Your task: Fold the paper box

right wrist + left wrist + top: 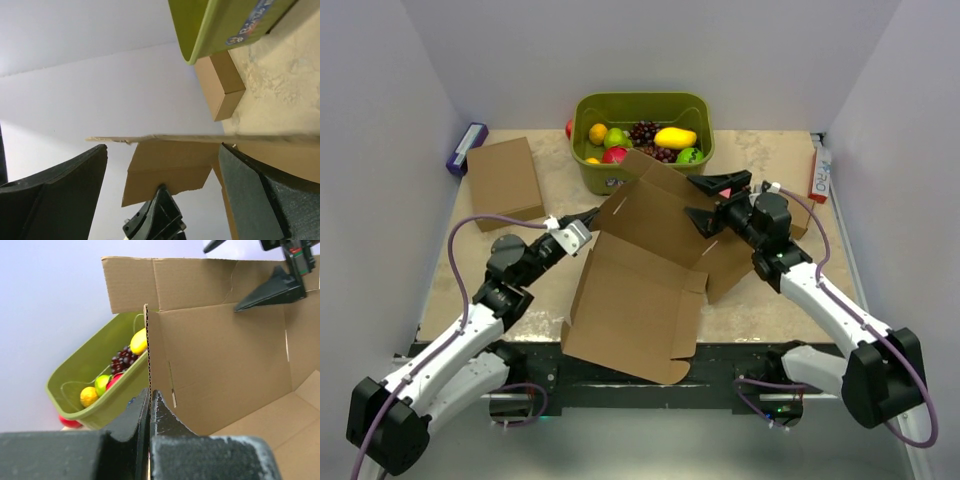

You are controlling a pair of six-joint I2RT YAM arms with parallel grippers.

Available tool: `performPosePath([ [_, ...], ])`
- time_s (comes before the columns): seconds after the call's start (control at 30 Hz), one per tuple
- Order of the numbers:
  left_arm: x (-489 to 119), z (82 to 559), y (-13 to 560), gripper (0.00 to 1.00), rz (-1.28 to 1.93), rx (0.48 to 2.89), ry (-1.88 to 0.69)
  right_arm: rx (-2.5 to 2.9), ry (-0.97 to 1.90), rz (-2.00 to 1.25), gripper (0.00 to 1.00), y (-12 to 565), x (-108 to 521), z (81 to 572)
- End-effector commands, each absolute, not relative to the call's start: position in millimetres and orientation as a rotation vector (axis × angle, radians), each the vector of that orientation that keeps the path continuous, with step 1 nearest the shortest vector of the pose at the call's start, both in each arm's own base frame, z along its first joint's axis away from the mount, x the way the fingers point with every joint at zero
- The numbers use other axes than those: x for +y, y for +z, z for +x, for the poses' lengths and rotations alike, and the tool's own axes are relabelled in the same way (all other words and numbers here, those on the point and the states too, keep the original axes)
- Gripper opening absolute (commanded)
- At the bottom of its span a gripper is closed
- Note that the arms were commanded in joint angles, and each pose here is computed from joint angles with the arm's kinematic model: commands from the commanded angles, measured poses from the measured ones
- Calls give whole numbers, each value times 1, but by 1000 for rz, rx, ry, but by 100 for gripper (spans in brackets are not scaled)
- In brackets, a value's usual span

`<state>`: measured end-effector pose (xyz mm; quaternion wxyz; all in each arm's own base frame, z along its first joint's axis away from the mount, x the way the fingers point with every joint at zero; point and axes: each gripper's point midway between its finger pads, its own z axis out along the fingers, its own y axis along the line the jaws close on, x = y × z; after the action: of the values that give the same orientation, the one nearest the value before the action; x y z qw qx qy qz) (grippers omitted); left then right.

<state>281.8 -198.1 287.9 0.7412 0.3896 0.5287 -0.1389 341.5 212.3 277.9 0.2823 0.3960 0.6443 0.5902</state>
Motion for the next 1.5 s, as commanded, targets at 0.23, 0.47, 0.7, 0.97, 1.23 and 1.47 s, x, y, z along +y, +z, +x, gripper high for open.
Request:
performPosePath([
  [0.23, -196, 280, 293, 0, 886, 1084, -172, 1544, 1643, 1265, 98, 303, 190, 337],
  [0.47, -198, 278, 290, 0, 898, 1078, -161, 1613, 1639, 1407, 96, 273, 199, 348],
  [0.7, -200, 273, 290, 0, 914, 1063, -161, 1575, 1553, 1456, 96, 279, 189, 358],
  [0.97, -205, 272, 288, 0, 930, 1056, -177, 1628, 1555, 1442, 94, 276, 203, 375],
  [1.23, -208, 270, 291, 0, 901, 1060, -221, 1673, 1564, 1374, 83, 274, 213, 376],
  [1.47, -207, 272, 295, 0, 882, 1062, -224, 1690, 1560, 1346, 68, 275, 218, 368],
])
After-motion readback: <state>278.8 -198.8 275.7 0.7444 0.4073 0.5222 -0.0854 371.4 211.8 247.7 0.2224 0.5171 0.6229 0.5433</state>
